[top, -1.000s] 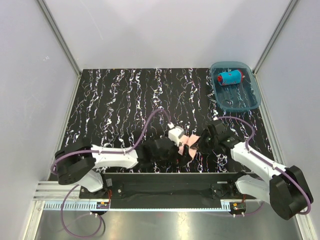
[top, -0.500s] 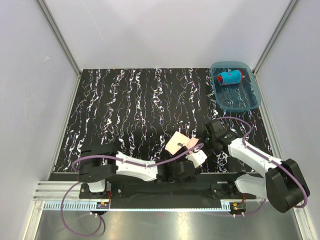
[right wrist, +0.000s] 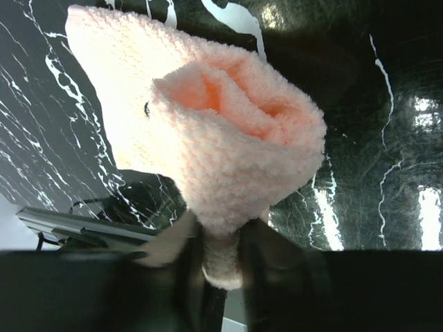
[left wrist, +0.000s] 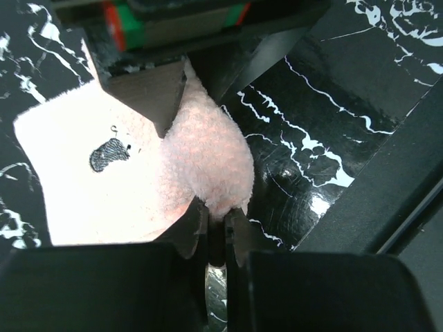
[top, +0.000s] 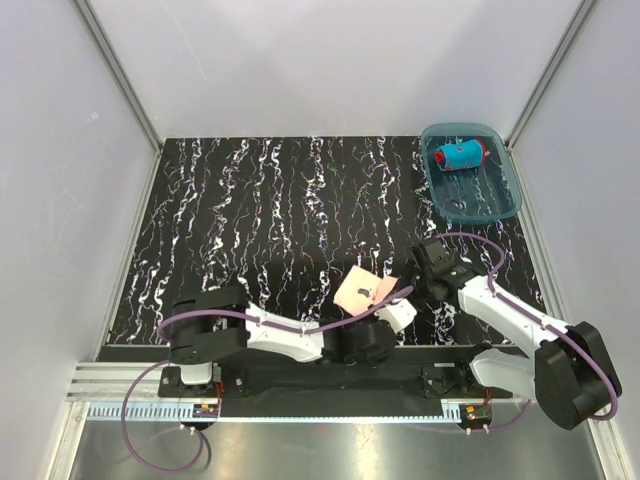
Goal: Roll the towels
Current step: Roll the towel
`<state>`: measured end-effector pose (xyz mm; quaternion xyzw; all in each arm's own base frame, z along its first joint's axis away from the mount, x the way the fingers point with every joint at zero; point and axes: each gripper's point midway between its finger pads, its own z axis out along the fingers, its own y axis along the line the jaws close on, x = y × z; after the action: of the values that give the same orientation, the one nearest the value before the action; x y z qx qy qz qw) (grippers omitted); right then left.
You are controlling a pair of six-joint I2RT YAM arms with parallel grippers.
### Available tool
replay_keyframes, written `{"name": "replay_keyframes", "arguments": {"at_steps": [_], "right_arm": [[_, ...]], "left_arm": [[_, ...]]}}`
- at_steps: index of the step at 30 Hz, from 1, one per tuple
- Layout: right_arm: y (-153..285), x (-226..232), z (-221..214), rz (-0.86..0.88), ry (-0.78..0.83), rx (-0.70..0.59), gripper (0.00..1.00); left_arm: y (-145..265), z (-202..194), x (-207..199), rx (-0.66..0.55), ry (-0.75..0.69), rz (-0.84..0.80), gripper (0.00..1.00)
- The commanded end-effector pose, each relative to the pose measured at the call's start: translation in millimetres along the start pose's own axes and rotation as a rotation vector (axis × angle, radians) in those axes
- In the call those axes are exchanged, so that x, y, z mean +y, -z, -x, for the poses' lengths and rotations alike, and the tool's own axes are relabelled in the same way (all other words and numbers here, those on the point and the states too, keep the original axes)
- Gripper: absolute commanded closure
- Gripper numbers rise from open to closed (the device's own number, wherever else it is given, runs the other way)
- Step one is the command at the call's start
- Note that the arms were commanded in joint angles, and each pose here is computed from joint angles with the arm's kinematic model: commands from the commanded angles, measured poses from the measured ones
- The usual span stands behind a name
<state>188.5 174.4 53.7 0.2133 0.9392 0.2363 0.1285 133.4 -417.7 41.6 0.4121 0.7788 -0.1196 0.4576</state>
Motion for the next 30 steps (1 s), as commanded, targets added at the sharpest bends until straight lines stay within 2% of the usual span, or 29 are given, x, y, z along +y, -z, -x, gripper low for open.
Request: {"name": "replay_keyframes", "arguments": {"at_steps": [1,2,3,4,5,7,8,9,11,12,17,21,22,30], "right_arm": [[17.9,24.2,2.1,0.072,0.026,0.008,0.66],[20.3,25.8,4.8,0.072,0.028,-0.005,0.56],[23.5,28.7,7.0,0.075,0.030,-0.013,0.45],[25.6,30.4,9.3,0.075,0.034,-0.022,0.25],[28.1,32.7,10.9,0.080,0.037,-0.029,0.01],[32.6,37.2,14.2,0.084,0.042,-0.040,0.00],[35.1,38.2,16.2,0.085,0.044,-0.052,0.00],[37.4,39.5,17.5,0.087,0.044,-0.059,0.00],[42.9,43.0,20.9,0.105,0.044,-0.086,0.00],[43.3,43.7,21.3,0.116,0.044,-0.092,0.00],[49.0,55.8,16.8,0.219,0.039,-0.096,0.00],[42.4,59.1,10.5,0.317,0.022,-0.099,0.00],[42.9,60.4,9.7,0.338,0.026,-0.104,0.00],[13.8,46.9,5.9,0.353,0.032,-0.107,0.02]], "left_arm": [[4.9,18.0,2.3,-0.050,0.147,-0.063,1.00],[7.2,29.3,8.4,-0.083,0.211,-0.088,1.00],[9.8,15.9,5.9,-0.056,0.258,-0.133,1.00],[9.4,16.0,11.6,-0.058,0.298,-0.144,1.00],[13.4,24.9,13.4,-0.087,0.344,-0.172,1.00],[18.0,14.5,10.6,-0.062,0.428,-0.248,1.00],[17.5,27.3,19.5,-0.108,0.492,-0.273,1.00],[21.7,16.4,14.5,-0.076,0.549,-0.338,1.00],[20.9,28.6,27.5,-0.132,0.649,-0.389,1.00],[25.2,21.8,22.0,-0.099,0.701,-0.455,1.00],[22.2,33.7,38.9,-0.132,0.833,-0.530,1.00],[25.9,31.1,46.1,-0.114,1.011,-0.643,1.00],[22.5,34.1,54.1,-0.142,1.047,-0.657,1.00],[27.2,28.1,61.1,-0.137,1.274,-0.803,1.00]]}}
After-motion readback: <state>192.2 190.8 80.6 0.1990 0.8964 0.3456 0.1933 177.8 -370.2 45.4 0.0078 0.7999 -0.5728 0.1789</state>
